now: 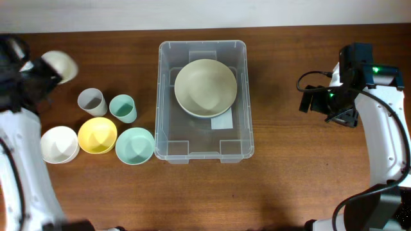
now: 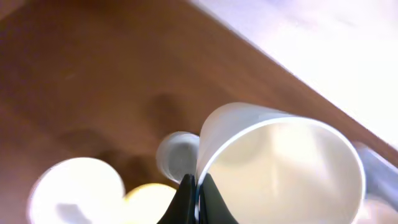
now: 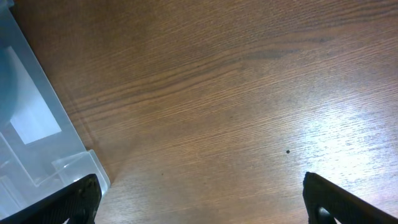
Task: Pack container
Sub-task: 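Carry the cream cup into the bin and set it down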
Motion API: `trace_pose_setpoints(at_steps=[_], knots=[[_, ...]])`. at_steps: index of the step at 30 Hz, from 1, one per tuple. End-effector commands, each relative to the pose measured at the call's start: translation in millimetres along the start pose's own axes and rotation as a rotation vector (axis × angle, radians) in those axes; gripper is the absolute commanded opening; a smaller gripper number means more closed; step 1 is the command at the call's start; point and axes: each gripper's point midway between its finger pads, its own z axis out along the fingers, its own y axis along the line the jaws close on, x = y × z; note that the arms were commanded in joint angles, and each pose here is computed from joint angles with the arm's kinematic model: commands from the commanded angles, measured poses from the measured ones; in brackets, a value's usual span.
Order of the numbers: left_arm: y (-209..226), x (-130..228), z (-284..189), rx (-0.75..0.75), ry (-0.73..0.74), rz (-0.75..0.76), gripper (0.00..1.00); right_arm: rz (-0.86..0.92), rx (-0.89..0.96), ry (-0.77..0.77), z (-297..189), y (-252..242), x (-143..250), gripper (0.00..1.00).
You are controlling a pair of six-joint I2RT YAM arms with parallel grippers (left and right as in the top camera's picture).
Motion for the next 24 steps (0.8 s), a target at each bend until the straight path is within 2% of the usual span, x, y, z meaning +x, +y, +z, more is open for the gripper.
trace_pose_setpoints(at_steps=[1,3,4,6,11,18,24], knots=[[-80,35,-31,0.217,0.050,0.226,0.00,-0.010,0.020,0.000,1,-4,0,0.99],[-115,61,-43,0.288,0.085,0.334,0.00,-0.010,0.020,0.000,1,-4,0,0.99],[-149,92,-55,0.362,0.125,0.461,0.00,-0.010,0.020,0.000,1,-4,0,0.99],[-182,125,-67,0.440,0.161,0.594,0.00,-0.010,0.020,0.000,1,-4,0,0.99],[-236,194,-89,0.577,0.247,0.774,0.01,-0.010,0.020,0.000,1,-4,0,0.99],[-258,274,-71,0.592,0.457,0.905,0.01,-0.010,0.020,0.001,1,-4,1,0.99],[-261,333,-43,0.593,0.673,0.937,0.00,-0.010,0.020,0.001,1,-4,1,0.99]])
